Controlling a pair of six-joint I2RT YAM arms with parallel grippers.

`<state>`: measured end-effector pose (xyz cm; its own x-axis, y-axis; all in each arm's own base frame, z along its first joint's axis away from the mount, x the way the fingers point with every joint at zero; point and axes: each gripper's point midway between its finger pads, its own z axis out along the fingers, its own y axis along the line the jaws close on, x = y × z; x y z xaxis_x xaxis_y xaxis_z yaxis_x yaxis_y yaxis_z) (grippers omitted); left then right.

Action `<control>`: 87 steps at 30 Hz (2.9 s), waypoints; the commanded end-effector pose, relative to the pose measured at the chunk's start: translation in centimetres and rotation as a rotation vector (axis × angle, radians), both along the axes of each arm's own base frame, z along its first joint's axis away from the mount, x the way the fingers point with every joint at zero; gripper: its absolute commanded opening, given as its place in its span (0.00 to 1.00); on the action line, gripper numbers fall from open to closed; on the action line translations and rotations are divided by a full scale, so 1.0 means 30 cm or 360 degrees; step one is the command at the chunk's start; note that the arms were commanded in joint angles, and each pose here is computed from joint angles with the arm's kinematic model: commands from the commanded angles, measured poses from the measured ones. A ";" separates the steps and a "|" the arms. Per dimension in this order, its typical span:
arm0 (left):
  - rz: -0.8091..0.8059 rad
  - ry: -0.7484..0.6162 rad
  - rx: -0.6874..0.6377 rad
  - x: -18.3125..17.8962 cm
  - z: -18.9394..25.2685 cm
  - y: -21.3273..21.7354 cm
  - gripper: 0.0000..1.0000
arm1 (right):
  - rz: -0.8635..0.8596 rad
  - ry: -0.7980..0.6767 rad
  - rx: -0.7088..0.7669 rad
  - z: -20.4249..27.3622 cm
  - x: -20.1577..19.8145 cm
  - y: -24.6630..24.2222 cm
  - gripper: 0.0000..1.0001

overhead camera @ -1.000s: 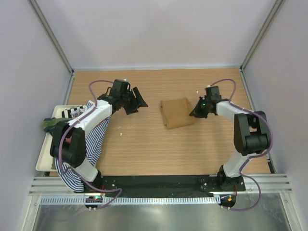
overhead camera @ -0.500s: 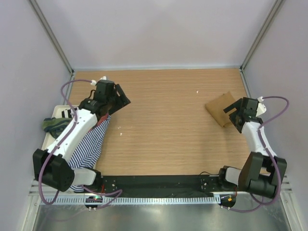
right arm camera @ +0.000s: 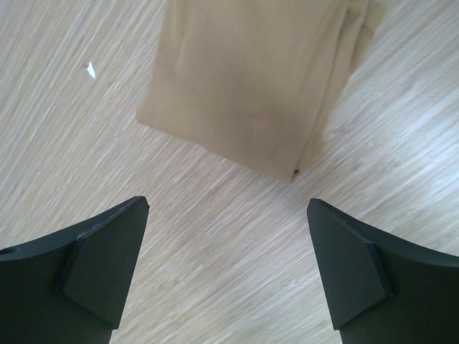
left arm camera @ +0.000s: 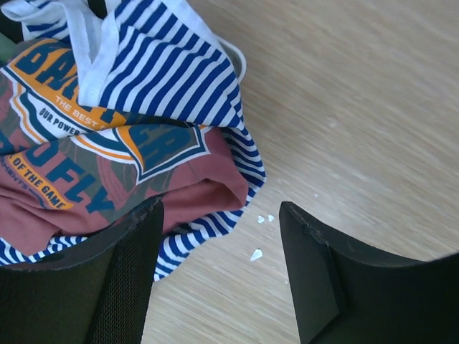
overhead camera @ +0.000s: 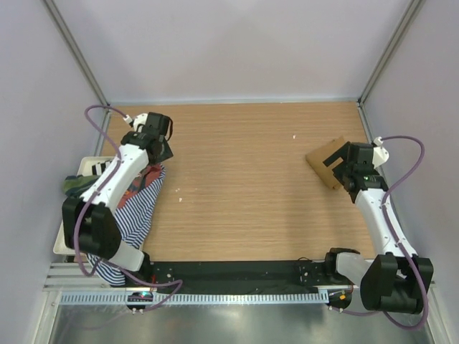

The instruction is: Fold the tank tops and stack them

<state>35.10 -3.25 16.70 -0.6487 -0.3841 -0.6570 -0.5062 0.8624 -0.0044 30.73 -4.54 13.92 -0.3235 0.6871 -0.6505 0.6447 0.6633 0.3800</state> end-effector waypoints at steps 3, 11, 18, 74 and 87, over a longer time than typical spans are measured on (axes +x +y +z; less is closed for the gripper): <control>0.0020 0.0192 0.0176 0.029 -0.091 0.048 0.61 | 0.0104 -0.0133 -0.0001 0.069 0.032 0.051 0.99; 0.0249 0.0009 0.0145 0.009 -0.031 0.157 0.00 | 0.0165 -0.0156 -0.0026 0.103 0.026 0.067 0.98; 0.0307 -0.0884 -0.0097 -0.158 0.626 0.190 0.00 | 0.0224 -0.0172 0.0024 0.101 0.042 0.096 0.98; 0.0351 -0.0957 0.0072 -0.236 0.756 0.261 0.00 | 0.0490 -0.0161 0.0161 0.077 0.078 0.200 0.98; 0.0733 -0.1214 0.0445 -0.354 1.114 0.441 0.00 | 0.0579 -0.0154 0.0256 0.048 0.085 0.250 0.98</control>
